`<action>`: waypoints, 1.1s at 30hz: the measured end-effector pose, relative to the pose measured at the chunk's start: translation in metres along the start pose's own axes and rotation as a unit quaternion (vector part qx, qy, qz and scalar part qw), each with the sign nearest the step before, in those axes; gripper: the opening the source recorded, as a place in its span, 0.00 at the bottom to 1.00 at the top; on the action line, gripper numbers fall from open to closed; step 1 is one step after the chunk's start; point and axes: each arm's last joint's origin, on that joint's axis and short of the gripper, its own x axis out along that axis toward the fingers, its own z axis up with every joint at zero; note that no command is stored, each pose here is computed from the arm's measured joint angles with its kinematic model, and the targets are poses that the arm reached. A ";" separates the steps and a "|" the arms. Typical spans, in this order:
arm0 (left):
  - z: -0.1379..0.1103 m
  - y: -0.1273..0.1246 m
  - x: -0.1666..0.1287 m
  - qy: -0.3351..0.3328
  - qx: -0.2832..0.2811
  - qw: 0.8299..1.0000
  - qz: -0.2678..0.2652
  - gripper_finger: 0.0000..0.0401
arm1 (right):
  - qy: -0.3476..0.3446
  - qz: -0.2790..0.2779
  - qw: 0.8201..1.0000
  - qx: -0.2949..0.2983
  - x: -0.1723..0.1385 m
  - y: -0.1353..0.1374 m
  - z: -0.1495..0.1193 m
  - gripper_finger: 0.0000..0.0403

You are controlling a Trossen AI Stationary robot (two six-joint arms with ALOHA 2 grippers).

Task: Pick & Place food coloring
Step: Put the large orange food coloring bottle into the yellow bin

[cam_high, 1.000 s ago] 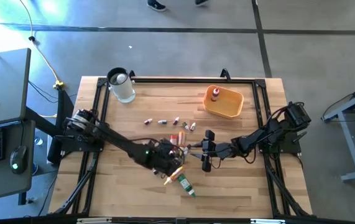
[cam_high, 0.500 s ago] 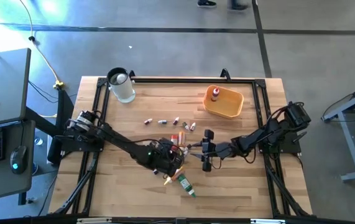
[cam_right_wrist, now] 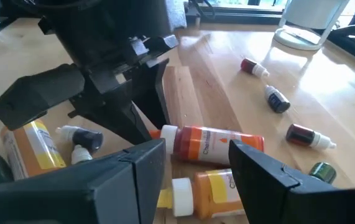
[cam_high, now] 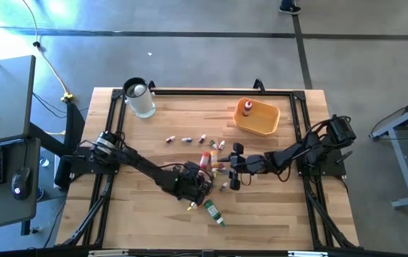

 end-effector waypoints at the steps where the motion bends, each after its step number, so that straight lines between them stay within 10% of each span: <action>1: 0.000 0.000 0.000 0.000 0.000 1.000 0.000 0.38 | 0.001 0.001 1.000 0.001 0.000 -0.001 0.000 0.43; 33: 0.003 0.005 0.000 -0.055 0.076 0.995 0.035 0.38 | 0.065 0.053 0.996 0.034 0.000 0.000 -0.011 0.43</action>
